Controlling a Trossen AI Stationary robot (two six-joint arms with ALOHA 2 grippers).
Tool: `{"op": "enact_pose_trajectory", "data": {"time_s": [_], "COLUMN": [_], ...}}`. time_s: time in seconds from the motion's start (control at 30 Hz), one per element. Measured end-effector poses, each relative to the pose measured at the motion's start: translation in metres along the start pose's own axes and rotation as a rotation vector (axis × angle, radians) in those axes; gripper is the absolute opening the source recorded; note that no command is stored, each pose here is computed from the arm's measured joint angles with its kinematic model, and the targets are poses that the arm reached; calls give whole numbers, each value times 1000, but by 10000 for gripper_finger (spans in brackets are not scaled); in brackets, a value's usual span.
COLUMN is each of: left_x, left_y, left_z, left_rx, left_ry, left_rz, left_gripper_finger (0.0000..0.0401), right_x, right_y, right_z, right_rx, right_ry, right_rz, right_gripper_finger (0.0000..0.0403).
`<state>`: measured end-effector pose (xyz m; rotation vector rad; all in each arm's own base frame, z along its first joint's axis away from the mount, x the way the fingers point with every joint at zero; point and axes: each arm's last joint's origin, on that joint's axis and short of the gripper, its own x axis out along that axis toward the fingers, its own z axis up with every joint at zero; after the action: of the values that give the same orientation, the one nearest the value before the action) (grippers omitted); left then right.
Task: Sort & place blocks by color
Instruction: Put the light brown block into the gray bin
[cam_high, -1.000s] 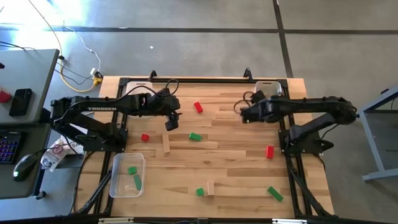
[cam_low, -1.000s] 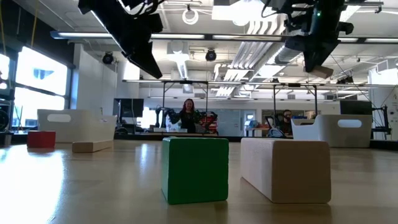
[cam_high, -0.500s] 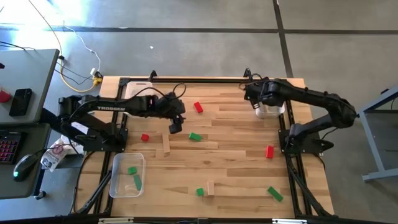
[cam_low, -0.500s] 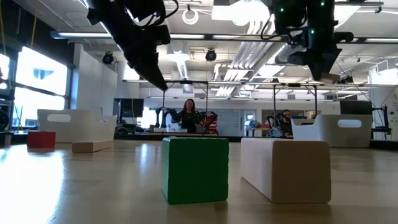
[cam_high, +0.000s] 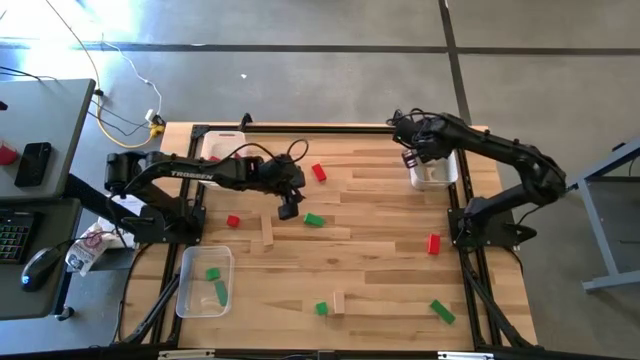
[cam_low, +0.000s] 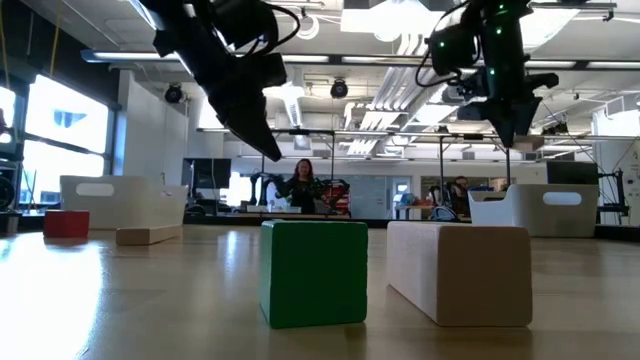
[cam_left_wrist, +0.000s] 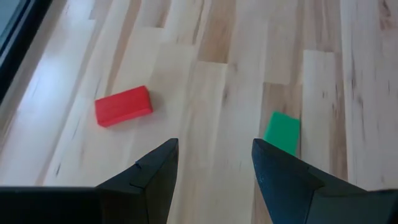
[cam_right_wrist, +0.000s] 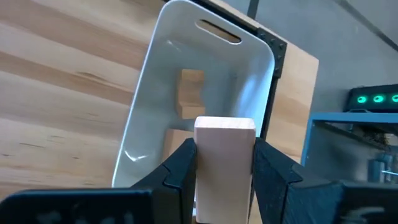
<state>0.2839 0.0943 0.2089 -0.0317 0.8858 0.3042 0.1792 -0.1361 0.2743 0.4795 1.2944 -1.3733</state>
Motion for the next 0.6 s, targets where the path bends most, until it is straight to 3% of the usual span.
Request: {"op": "enact_pose_trajectory", "data": {"time_s": [0.3,0.6], "left_x": [6,21], "left_y": [-12,-31], "left_z": [1,-3], "left_rx": [56,94], "left_ry": [-10,29], "left_rz": [-29,-142], "left_gripper_finger": [193,193], "right_x": [28,55], "right_y": [12,16], "right_z": [14,26], "right_rx": [-35,-73], "right_ry": [118,223], "right_rz": [-19,3], "right_gripper_finger": [99,99]}}
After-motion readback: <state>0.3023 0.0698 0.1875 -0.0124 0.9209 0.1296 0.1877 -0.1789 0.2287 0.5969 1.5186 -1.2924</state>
